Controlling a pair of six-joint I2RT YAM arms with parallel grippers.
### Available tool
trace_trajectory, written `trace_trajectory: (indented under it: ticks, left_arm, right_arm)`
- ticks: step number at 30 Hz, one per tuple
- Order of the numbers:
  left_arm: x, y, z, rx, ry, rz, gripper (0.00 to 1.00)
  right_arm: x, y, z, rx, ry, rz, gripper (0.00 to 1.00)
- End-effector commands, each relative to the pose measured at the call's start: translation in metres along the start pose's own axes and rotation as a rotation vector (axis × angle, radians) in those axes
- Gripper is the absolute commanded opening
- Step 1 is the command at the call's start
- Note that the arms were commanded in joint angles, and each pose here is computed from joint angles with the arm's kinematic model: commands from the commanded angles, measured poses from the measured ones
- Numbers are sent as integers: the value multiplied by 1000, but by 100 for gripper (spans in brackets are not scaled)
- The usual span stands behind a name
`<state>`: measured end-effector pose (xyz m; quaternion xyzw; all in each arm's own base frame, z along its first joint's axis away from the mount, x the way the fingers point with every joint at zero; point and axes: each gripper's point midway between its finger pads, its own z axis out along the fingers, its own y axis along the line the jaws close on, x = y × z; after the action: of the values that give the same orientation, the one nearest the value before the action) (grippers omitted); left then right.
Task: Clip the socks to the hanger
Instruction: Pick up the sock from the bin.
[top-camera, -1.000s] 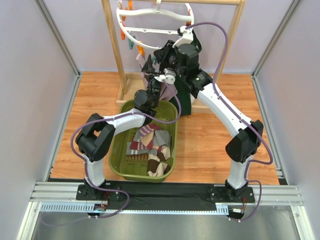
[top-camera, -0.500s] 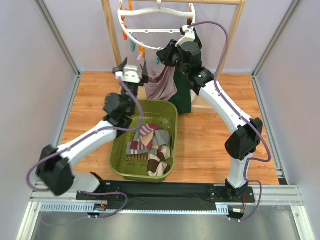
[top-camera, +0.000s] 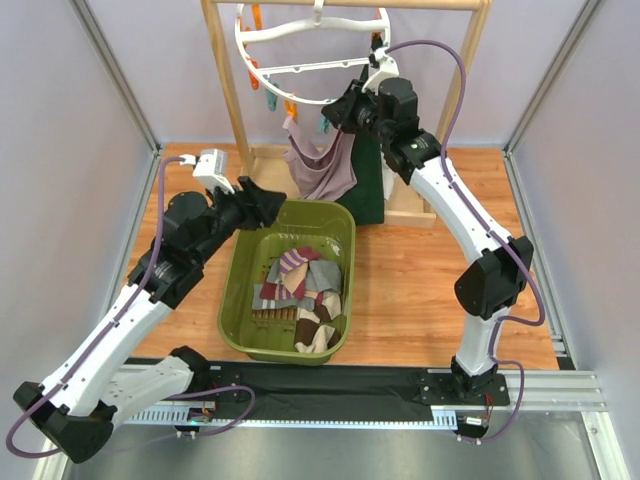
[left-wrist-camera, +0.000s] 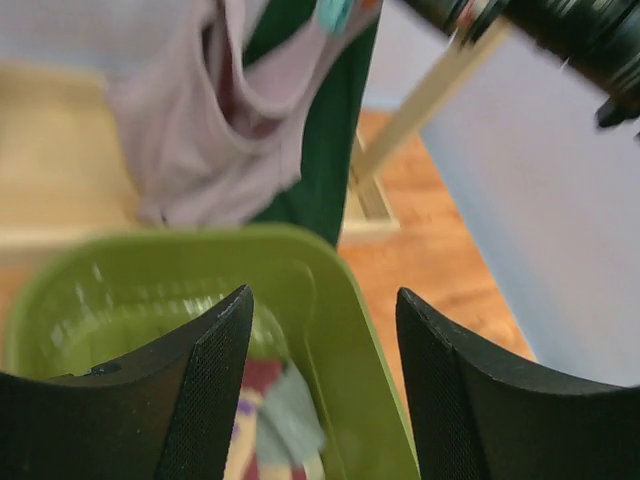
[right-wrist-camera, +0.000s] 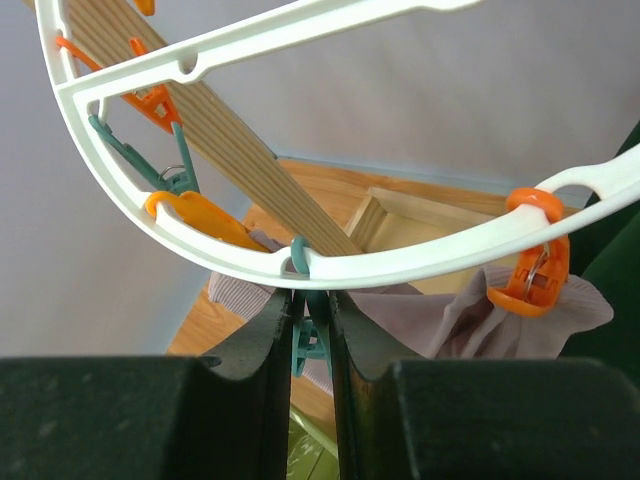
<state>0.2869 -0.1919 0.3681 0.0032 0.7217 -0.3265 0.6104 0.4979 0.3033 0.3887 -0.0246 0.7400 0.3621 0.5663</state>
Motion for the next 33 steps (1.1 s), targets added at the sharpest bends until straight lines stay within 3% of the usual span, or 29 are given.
trace_trajectory:
  ticks: [1, 4, 6, 7, 12, 16, 21, 27, 33]
  left_arm:
    - [58, -9, -32, 10, 308, -228, 66]
    - [68, -4, -35, -11, 360, -205, 64]
    - [75, -2, -29, -2, 418, -119, 57]
    - [88, -4, -30, 62, 480, -8, 56]
    - [140, 27, -21, -56, 702, 237, 64]
    - [159, 25, 3, -27, 710, 364, 64]
    - [189, 24, 26, -12, 770, 457, 48]
    - [213, 34, 36, -37, 818, 496, 47]
    - [213, 45, 45, -103, 794, 519, 48]
  right_arm:
    - [-30, 15, -26, -38, -31, -38, 0]
    - [-35, 18, -31, -59, -33, -35, 0]
    - [-36, 20, -31, -72, -34, -28, 0]
    - [-37, 22, -32, -79, -34, -30, 0]
    - [-33, 15, -31, -86, -11, -10, 0]
    - [-31, 8, -33, -86, -8, 13, 0]
    - [-30, 4, -36, -88, -3, 19, 0]
    - [-34, 4, -38, -103, -10, 38, 0]
    - [-32, 5, -39, -108, -6, 40, 0]
